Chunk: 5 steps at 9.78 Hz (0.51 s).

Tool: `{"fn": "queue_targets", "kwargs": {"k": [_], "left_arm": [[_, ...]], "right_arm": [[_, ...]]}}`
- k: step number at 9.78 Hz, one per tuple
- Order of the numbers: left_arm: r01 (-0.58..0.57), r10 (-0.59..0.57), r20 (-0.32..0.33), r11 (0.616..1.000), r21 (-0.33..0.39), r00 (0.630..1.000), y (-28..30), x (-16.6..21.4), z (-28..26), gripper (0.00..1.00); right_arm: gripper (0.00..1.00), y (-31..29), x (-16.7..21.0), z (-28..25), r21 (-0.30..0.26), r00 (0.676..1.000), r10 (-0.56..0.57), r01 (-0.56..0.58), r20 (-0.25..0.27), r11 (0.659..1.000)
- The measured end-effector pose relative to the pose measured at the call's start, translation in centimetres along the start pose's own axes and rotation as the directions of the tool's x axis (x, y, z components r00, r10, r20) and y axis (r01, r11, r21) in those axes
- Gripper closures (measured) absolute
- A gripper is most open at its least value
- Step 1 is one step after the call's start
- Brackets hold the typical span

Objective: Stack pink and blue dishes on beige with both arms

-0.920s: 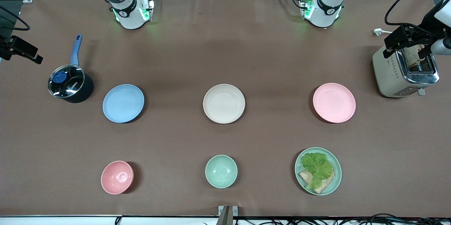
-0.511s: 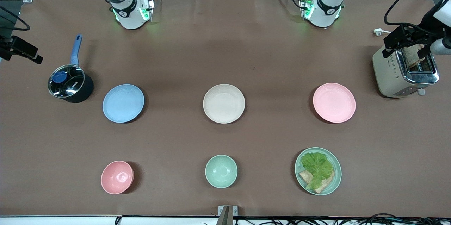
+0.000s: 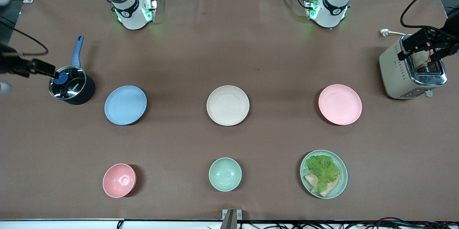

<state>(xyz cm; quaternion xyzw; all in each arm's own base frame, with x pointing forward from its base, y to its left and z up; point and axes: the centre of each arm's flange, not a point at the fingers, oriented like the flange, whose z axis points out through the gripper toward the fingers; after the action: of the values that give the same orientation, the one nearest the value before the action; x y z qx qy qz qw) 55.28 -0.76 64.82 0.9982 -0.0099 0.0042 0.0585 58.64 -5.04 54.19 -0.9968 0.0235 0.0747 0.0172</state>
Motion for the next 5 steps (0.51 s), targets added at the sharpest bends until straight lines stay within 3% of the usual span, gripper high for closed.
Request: {"fn": "queue_targets", "kwargs": {"k": [2,5], "left_arm": [[-0.024,0.025,0.034,0.999,-0.021,0.999,-4.3,2.5,7.0,0.00],[0.014,-0.012,0.028,0.996,-0.088,1.000,-10.5,3.2,20.3,0.00]], "right_arm": [[0.00,1.0,3.0,7.7,0.031,1.000,-0.018,0.018,0.004,0.999],[0.00,3.7,2.8,20.0,0.034,0.998,-0.046,0.047,-0.031,0.998]]}}
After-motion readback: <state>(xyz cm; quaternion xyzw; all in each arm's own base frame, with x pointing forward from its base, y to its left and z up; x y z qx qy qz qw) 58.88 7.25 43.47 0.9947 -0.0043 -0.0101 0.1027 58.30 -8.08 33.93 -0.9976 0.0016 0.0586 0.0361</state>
